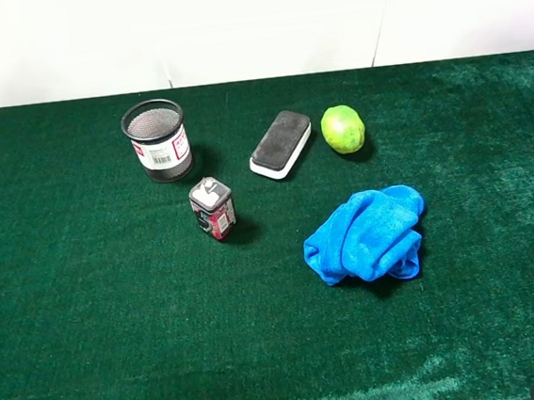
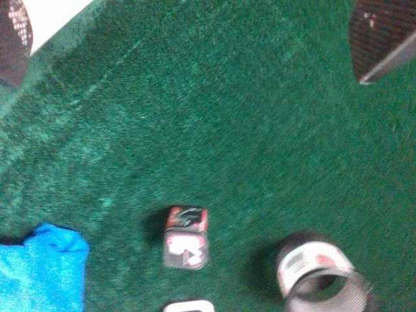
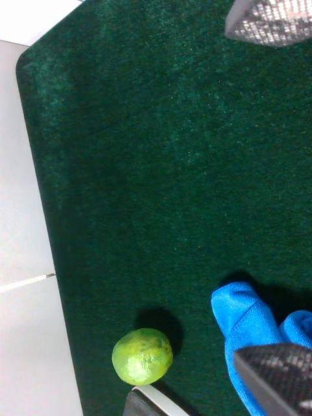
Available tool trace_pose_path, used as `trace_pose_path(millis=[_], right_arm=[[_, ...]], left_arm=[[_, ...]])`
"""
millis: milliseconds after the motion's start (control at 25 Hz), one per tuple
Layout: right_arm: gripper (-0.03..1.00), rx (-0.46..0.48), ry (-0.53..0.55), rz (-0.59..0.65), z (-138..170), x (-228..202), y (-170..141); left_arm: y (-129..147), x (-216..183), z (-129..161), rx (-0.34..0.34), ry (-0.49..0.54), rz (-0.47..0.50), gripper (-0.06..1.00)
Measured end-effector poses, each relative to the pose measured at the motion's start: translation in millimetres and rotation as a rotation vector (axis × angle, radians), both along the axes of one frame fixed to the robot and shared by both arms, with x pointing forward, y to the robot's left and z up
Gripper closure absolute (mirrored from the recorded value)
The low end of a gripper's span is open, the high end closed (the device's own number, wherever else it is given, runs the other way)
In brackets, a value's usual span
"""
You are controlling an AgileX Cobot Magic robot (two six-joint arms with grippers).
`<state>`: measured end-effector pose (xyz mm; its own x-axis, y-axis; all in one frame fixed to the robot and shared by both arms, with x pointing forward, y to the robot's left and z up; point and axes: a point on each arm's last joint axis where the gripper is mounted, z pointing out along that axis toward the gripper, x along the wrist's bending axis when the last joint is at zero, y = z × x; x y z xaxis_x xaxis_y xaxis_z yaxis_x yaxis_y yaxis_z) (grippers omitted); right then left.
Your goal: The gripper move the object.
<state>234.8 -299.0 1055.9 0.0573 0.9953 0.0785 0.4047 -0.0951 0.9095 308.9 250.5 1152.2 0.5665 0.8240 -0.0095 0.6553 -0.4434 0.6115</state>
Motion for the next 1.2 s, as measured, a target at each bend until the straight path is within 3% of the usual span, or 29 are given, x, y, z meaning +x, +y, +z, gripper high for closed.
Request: trace_pose_path(millis=[320, 680, 920, 1200], right_arm=[[0.27, 0.0, 0.0, 0.0, 0, 0, 0], [0.27, 0.0, 0.0, 0.0, 0, 0, 0], [0.27, 0.0, -0.001, 0.0, 0, 0, 0], [0.27, 0.0, -0.001, 0.0, 0, 0, 0]], left_arm=[[41, -41, -35, -0.055, -0.08, 0.276, -0.05], [53, -75, -73, -0.081, -0.168, 0.507, -0.05], [52, -83, -91, -0.068, -0.243, 0.546, -0.05], [48, -83, -111, -0.109, -0.282, 0.526, -0.05]])
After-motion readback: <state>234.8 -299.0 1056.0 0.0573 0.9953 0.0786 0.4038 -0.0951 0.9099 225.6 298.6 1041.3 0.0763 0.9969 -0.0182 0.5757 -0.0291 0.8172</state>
